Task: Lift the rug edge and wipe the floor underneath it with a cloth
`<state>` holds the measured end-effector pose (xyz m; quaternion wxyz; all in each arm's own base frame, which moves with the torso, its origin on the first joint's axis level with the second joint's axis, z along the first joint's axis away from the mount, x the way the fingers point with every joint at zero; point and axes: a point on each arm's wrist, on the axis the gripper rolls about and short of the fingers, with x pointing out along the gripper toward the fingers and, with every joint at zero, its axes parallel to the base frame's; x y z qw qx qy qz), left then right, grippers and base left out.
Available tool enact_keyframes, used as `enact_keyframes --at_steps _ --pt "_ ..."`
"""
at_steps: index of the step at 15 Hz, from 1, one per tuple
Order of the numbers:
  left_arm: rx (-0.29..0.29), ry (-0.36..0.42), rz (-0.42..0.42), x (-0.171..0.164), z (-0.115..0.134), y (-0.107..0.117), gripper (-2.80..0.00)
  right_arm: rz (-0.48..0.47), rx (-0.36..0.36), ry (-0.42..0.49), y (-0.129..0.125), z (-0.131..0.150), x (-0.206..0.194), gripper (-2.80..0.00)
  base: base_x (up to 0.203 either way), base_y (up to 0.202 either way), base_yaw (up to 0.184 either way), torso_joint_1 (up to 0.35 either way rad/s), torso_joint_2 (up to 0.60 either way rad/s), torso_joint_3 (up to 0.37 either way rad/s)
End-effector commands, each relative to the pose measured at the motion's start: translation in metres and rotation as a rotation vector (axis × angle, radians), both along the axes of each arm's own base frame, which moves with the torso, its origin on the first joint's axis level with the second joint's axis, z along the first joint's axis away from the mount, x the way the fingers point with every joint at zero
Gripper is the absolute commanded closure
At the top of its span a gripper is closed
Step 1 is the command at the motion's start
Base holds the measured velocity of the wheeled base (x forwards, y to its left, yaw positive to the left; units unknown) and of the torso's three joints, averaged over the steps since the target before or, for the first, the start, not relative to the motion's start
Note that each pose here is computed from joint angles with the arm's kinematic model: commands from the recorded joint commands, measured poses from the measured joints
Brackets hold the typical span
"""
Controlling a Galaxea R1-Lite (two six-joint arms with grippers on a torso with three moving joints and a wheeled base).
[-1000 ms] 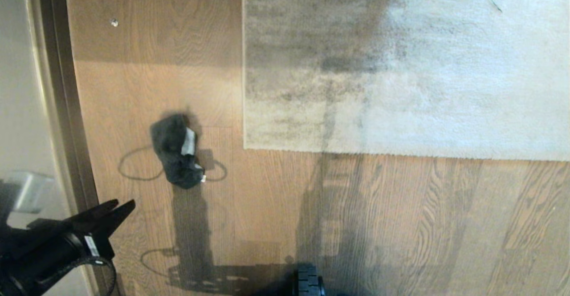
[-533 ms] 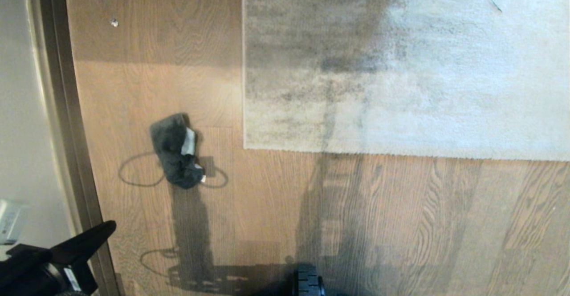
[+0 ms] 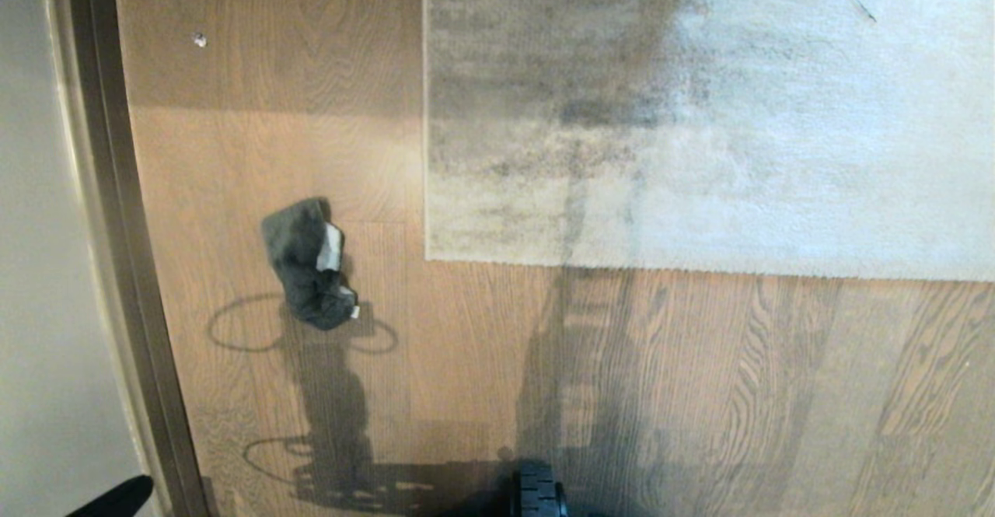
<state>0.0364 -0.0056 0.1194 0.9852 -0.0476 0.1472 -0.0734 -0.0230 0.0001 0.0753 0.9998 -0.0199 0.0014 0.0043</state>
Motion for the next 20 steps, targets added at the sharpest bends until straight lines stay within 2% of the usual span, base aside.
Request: enact_keyframes --at_steps 1,3,5,6,7,10,12,14,16,18,19,20 --pt "-0.014 -0.106 0.002 -0.029 -0.007 0.004 0.0 0.001 -0.001 0.002 0.0 0.0 0.0 0.0 0.0 0.0 0.0 0.0 0.0 0.0" --pt "-0.005 -0.094 0.001 -0.038 -0.017 0.005 0.0 0.001 0.0 0.002 0.0 0.0 0.0 0.0 0.0 0.0 0.0 0.0 0.0 0.0" --pt "0.016 -0.03 -0.002 -0.038 -0.028 0.005 0.0 0.001 0.0 0.002 0.0 0.0 0.0 0.0 0.0 0.0 0.0 0.0 0.0 0.0" --pt "0.015 -0.032 -0.001 -0.037 -0.033 0.005 0.0 0.001 0.0 0.002 0.0 0.0 0.0 0.0 0.0 0.0 0.0 0.0 0.0 0.0" --pt "0.002 -0.054 0.004 -0.036 -0.033 0.005 0.0 0.001 0.0 0.002 0.0 0.0 0.0 0.0 0.0 0.0 0.0 0.0 0.0 0.0" --pt "-0.026 -0.049 0.014 -0.036 -0.034 0.005 0.0 0.001 0.0 0.002 0.0 0.0 0.0 0.0 0.0 0.0 0.0 0.0 0.0 0.0" --pt "-0.085 -0.041 0.029 -0.036 -0.035 0.005 0.0 0.001 0.0 0.002 0.0 0.0 0.0 0.0 0.0 0.0 0.0 0.0 0.0 0.0" --pt "-0.083 -0.041 0.071 -0.036 -0.035 0.006 0.0 0.001 0.0 0.002 0.0 0.0 0.0 0.0 0.0 0.0 0.0 0.0 0.0 0.0" --pt "-0.047 -0.044 0.086 -0.036 -0.036 0.006 0.0 0.001 0.0 0.002 0.0 0.0 0.0 0.0 0.0 0.0 0.0 0.0 0.0 0.0" --pt "0.075 -0.041 0.048 -0.036 -0.037 0.006 0.0 0.001 0.0 0.002 0.0 0.0 0.0 0.0 0.0 0.0 0.0 0.0 0.0 0.0" --pt "0.134 -0.024 -0.001 -0.037 -0.04 0.006 0.0 0.001 0.0 0.002 0.0 0.0 0.0 0.0 0.0 0.0 0.0 0.0 0.0 0.0" --pt "0.136 -0.021 -0.029 -0.037 -0.04 0.005 0.0 0.001 0.0 0.002 0.0 0.0 0.0 0.0 0.0 0.0 0.0 0.0 0.0 0.0"
